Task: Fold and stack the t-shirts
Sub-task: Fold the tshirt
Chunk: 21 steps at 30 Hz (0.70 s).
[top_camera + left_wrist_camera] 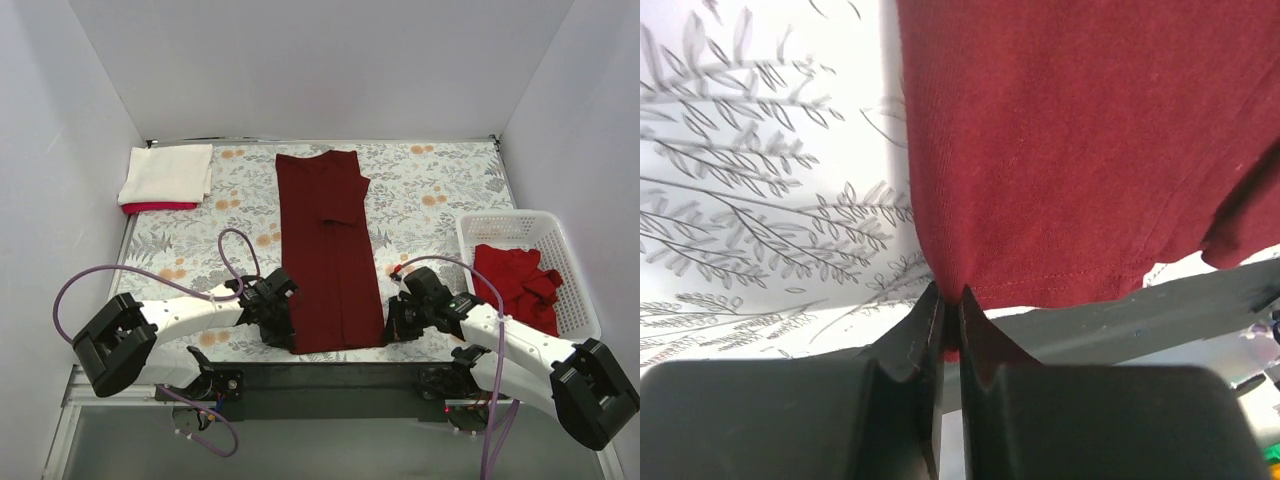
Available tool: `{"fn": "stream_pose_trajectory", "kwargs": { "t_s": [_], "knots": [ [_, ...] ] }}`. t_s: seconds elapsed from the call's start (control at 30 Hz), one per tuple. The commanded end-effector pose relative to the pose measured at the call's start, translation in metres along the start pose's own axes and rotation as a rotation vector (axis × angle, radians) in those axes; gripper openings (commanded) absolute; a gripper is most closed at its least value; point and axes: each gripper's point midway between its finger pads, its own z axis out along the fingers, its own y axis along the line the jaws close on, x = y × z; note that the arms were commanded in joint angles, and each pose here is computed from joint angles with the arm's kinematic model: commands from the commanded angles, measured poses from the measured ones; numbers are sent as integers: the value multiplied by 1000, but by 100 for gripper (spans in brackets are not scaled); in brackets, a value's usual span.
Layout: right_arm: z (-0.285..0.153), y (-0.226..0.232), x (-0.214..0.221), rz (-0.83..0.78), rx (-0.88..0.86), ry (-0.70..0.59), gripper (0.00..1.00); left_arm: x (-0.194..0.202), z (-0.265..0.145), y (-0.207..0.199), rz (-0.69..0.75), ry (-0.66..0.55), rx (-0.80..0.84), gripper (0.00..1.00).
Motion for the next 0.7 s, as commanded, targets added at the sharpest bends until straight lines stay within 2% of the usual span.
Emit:
{"fn": "stream_pose_trajectory", "kwargs": {
  "t_s": [0.0,0.13,0.23,0.3,0.4,0.43,0.5,0.53,0.6,0.67],
  "knots": [
    [-5,-28,54,39,94,170,1,24,5,33,-2,52,-104,0],
    [-19,-13,77,34,46,239,1,62,-2,43,15,116,-130,0],
    [-27,1,84,34,-1,236,1,80,-11,38,6,153,-76,0],
    [-33,12,72,12,-31,189,1,79,-18,23,15,149,-11,0],
    [-41,23,34,-48,20,72,1,50,-41,-19,32,84,151,0],
    [-42,19,20,-92,69,31,1,25,-45,-26,-17,48,184,0],
    [-46,24,-12,-126,128,-19,1,-11,-60,-41,26,-34,228,0],
    [-48,24,-29,-177,153,-53,1,-42,-65,-36,-15,-106,207,0],
    [-51,30,-65,-182,180,-96,1,-80,-73,-43,19,-185,184,0],
    [-49,24,-93,-203,221,-131,1,-119,-75,-38,-8,-265,143,0]
  ]
}}
